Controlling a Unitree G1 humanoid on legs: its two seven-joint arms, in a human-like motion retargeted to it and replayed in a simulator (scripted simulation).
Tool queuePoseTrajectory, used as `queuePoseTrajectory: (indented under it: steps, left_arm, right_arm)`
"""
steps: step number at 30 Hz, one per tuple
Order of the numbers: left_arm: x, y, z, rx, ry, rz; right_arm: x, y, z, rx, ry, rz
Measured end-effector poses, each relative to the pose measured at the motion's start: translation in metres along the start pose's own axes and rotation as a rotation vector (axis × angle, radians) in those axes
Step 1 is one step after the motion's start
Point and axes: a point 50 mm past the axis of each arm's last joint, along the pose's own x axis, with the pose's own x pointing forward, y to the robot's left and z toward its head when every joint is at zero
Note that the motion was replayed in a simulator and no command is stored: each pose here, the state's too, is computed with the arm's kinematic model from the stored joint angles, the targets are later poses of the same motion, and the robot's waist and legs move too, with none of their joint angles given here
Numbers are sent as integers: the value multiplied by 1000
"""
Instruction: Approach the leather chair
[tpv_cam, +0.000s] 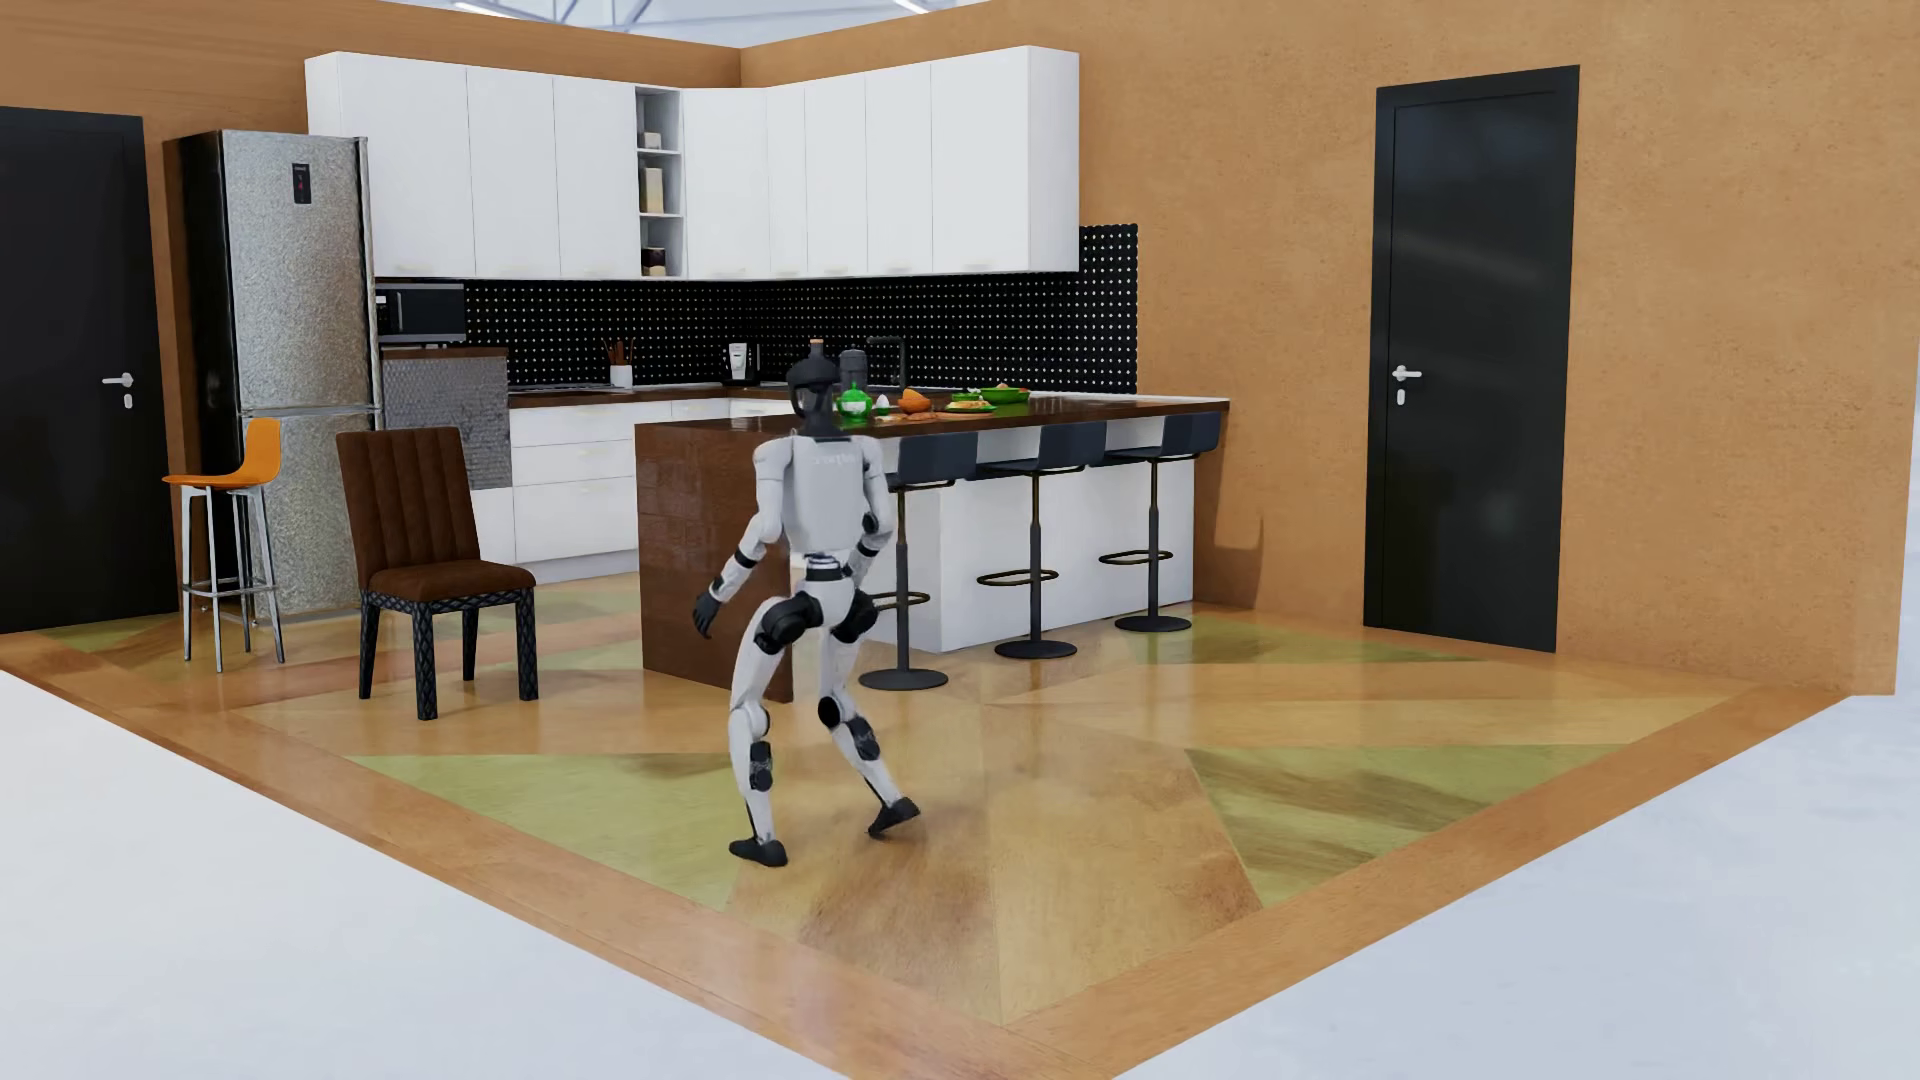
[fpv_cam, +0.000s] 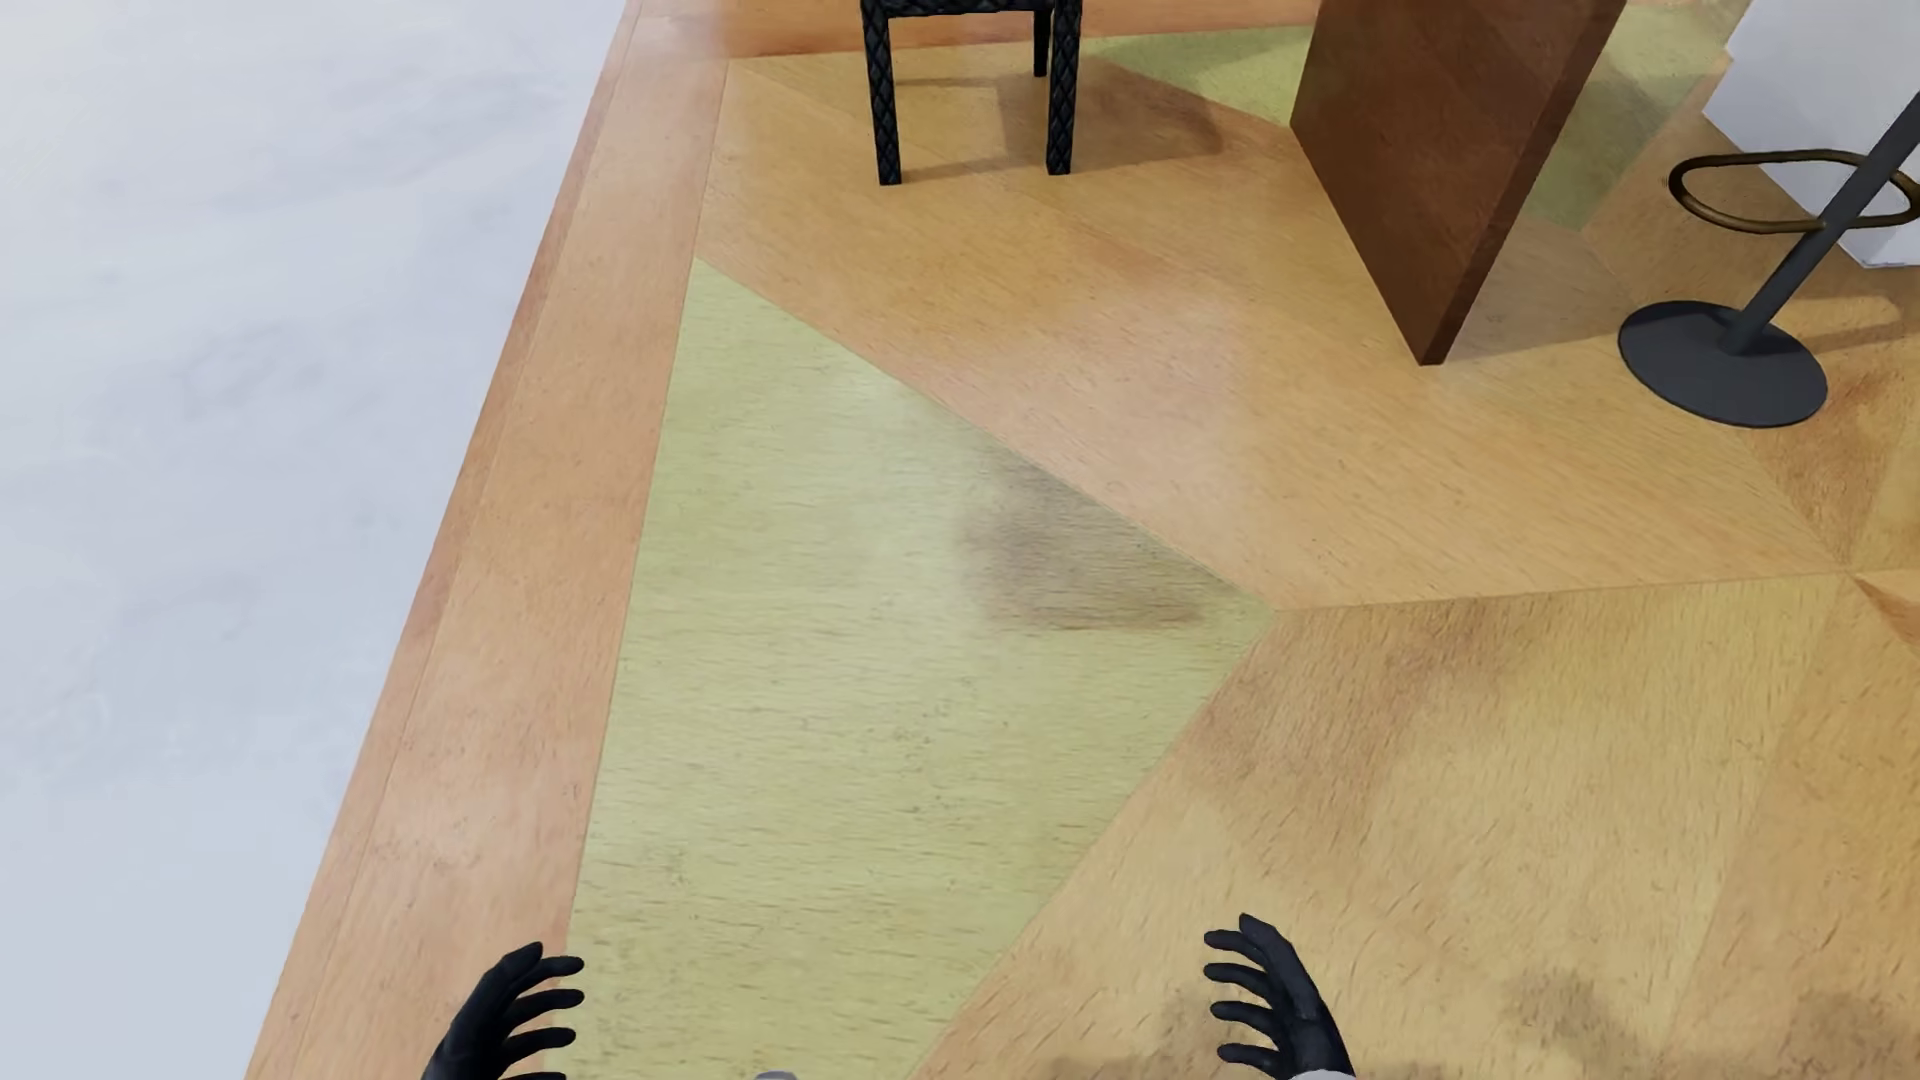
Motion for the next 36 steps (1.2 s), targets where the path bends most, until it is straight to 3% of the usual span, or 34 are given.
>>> queuePoseTrajectory:
  steps: [3,5,6,9,12,14,17,19,20,22,23,26,29,31,33,36]
  left_arm:
    - [2,-13,8,6,-1,22]
    - [10,-51,36,-26,-49,-76]
    - [6,-49,24,-10,-24,-104]
    - [-9,-21,-19,6,73,-123]
    - [-5,4,-13,-15,81,-17]
    - [5,-6,11,-69,-6,32]
    - [8,-50,35,-84,-78,-61]
    - [3,-35,10,-132,20,-52]
    - [3,-18,1,-87,57,-50]
    - [3,4,0,-18,47,-15]
    - [1,7,-6,0,37,1]
    - [10,-44,31,12,-59,-112]
    - [8,-61,36,6,-34,-186]
    - [1,-45,9,-28,15,-189]
    - [-8,-20,-15,37,56,-171]
    - [0,-10,6,13,-11,-50]
  right_arm:
    - [-10,0,-26,-18,119,75]
    - [-20,-30,-61,-128,264,48]
    - [-20,-24,-62,-141,263,52]
    - [-10,-3,-32,-9,114,53]
    - [4,16,13,90,-70,128]
    - [-5,7,-11,100,-8,134]
    - [-25,-10,-66,-61,210,96]
    - [-18,-9,-50,-42,169,2]
    - [-9,-4,-18,-1,67,-36]
    - [-1,3,-11,-70,53,7]
    - [-4,3,-16,-28,67,27]
    - [-10,-15,-35,-72,149,99]
    - [-31,-22,-78,-75,264,81]
    - [-22,-10,-56,4,166,38]
    - [-6,8,-11,43,-7,60]
    - [2,12,5,20,-55,134]
